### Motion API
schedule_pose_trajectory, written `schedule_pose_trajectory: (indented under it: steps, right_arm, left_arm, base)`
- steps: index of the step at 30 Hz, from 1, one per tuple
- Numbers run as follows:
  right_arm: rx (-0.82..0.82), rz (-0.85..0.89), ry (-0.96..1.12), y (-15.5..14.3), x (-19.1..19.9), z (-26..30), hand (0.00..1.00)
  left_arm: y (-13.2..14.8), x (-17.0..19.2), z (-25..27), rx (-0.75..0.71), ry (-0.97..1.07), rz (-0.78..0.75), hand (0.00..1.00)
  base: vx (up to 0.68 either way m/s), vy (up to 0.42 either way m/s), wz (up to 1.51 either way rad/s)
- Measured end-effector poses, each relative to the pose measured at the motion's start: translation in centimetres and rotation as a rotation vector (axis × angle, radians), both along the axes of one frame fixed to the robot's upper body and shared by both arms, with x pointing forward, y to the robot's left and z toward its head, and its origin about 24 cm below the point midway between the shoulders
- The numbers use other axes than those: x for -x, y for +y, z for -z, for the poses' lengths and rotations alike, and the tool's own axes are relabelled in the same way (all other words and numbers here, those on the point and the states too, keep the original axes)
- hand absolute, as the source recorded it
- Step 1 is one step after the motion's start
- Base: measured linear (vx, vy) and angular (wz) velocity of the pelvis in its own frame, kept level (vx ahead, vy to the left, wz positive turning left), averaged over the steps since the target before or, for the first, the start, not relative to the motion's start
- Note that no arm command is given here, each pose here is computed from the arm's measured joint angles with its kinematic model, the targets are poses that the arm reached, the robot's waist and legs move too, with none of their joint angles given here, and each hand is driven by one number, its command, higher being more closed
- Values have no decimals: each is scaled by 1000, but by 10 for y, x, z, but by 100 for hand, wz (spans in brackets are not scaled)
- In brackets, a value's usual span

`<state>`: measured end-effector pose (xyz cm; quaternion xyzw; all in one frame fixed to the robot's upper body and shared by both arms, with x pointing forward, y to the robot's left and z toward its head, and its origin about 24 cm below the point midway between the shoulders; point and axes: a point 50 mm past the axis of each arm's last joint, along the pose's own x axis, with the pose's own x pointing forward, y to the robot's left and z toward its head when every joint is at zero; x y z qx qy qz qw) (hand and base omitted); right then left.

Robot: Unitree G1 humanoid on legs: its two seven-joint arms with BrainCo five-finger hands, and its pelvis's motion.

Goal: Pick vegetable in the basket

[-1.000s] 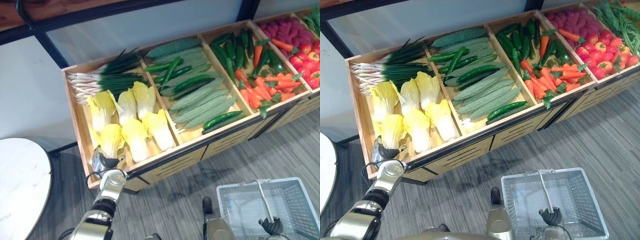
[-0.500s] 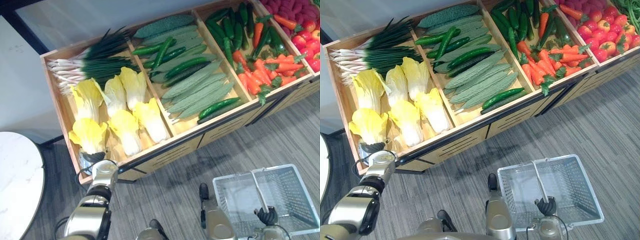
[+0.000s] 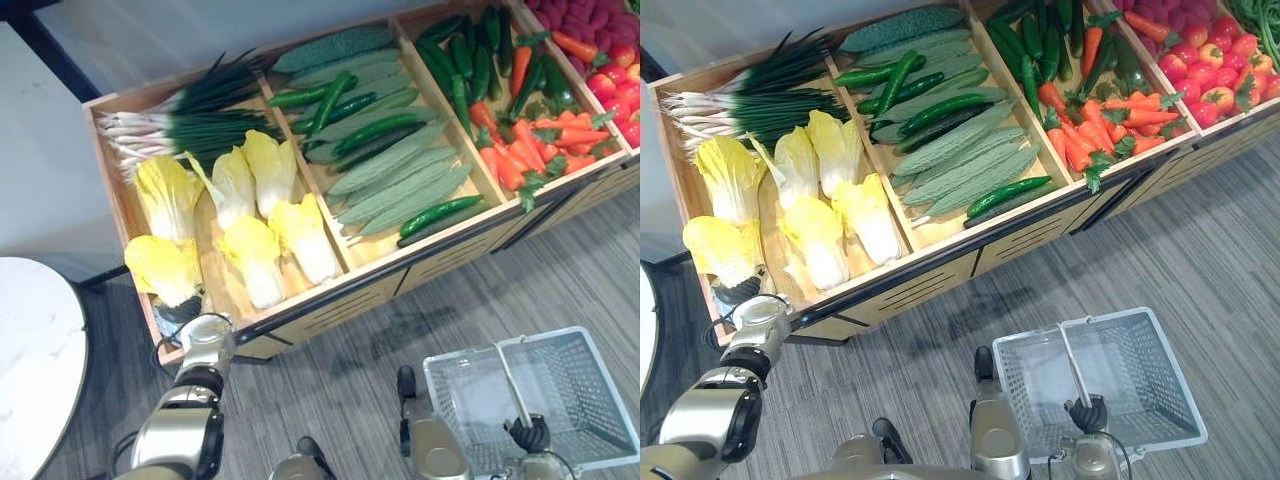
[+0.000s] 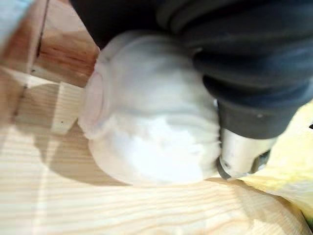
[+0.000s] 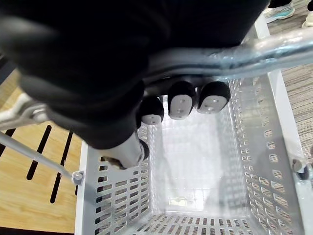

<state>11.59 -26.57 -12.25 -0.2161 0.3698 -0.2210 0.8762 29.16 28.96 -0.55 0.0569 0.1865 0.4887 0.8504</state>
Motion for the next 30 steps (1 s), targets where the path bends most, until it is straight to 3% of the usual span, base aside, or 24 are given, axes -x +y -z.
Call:
schedule_pose_trajectory:
  steps: [9,18,23,25,27,30]
  right_arm:
    - [-16,97,58,-5,23,7,100]
    - [0,221,92,-23,43,6,100]
    - [25,180,90,-29,40,1,100]
    - [40,148,89,-33,36,-3,100]
    - [75,117,77,-41,30,-9,100]
    - [165,20,35,-67,11,-32,100]
  left_arm:
    - [-51,5,-15,47,-240,-14,100]
    - [-53,16,-63,16,-541,-66,100]
    - [-56,21,-97,-23,-715,-43,100]
    - [-62,22,-113,-73,-793,9,100]
    - [-81,22,-135,-119,-885,171,100]
    - [-116,21,-155,-234,-933,549,100]
  base:
    - [11,0,15]
    - [-23,-12,11]
    - [-55,-13,6]
    - [-10,-3,-3]
    - [-10,-2,-14]
    - [17,5,-49]
